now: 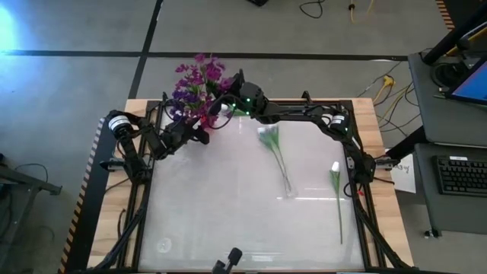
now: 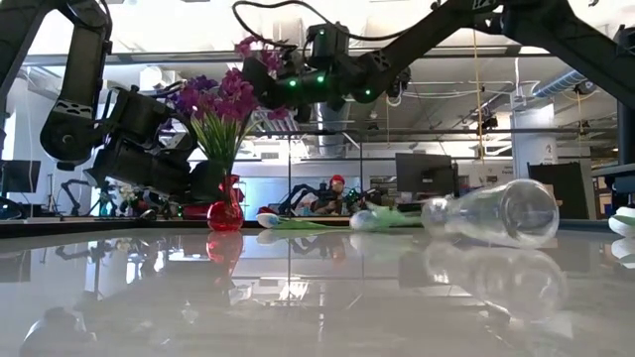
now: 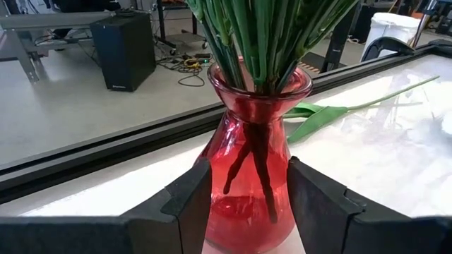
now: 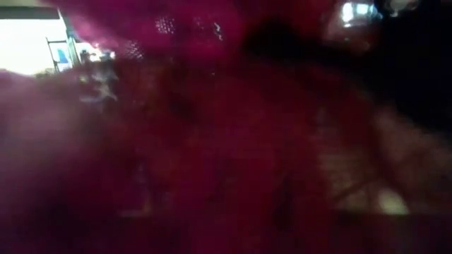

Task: Sort flowers into vase by color
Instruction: Put the light purple flower into the red vase

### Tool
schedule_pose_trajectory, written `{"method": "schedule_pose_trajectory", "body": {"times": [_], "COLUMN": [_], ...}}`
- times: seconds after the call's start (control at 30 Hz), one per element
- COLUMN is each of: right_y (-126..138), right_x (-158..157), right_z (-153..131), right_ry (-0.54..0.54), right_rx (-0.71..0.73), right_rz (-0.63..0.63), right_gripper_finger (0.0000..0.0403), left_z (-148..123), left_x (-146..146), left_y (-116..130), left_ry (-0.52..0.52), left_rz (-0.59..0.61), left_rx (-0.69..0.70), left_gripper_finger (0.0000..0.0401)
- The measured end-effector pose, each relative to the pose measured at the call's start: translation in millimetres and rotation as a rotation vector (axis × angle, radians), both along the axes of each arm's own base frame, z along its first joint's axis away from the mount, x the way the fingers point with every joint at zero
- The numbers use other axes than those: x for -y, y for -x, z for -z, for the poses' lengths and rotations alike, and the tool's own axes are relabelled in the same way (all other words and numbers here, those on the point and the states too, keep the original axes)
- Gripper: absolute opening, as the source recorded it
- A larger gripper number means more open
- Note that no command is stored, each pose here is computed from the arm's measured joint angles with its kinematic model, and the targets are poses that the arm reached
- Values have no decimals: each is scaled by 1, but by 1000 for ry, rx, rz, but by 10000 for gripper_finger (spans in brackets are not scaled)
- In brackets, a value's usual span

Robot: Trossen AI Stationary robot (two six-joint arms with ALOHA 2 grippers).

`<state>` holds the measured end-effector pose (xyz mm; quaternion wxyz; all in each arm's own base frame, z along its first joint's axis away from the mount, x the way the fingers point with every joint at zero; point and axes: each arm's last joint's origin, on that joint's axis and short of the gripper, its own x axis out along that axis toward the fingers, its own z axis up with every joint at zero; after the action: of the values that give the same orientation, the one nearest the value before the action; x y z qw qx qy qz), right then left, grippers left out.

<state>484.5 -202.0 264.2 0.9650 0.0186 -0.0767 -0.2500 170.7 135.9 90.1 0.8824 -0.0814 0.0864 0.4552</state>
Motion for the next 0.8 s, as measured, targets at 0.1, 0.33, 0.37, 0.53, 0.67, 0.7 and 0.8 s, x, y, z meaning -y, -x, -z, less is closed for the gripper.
{"method": "schedule_pose_trajectory", "body": {"times": [0.1, 0.33, 0.37, 0.53, 0.67, 0.7, 0.8], "right_y": [0, -1, -1, -1, -1, -1, -1], "right_x": [0, -2, -2, -2, -2, -2, -2], "right_z": [0, 0, 0, 0, 0, 0, 1], "right_ry": [2, 4, 4, 4, 4, 4, 2], "right_rx": [-2, -4, -3, -5, -3, -4, -10], "right_rz": [0, -3, -4, -4, -3, -4, -4], "right_gripper_finger": [22, 22, 22, 22, 22, 22, 22], "left_z": [0, 0, 0, 0, 0, 0, 0], "left_x": [0, 0, 0, 0, 0, 0, 0], "left_y": [0, 0, 0, 0, 0, 0, 0], "left_ry": [0, 0, 0, 0, 0, 0, 0], "left_rz": [0, 0, 0, 0, 0, 0, 0], "left_rx": [0, 0, 0, 0, 0, 0, 0], "left_gripper_finger": [160, 160, 160, 160, 160, 160, 160]}}
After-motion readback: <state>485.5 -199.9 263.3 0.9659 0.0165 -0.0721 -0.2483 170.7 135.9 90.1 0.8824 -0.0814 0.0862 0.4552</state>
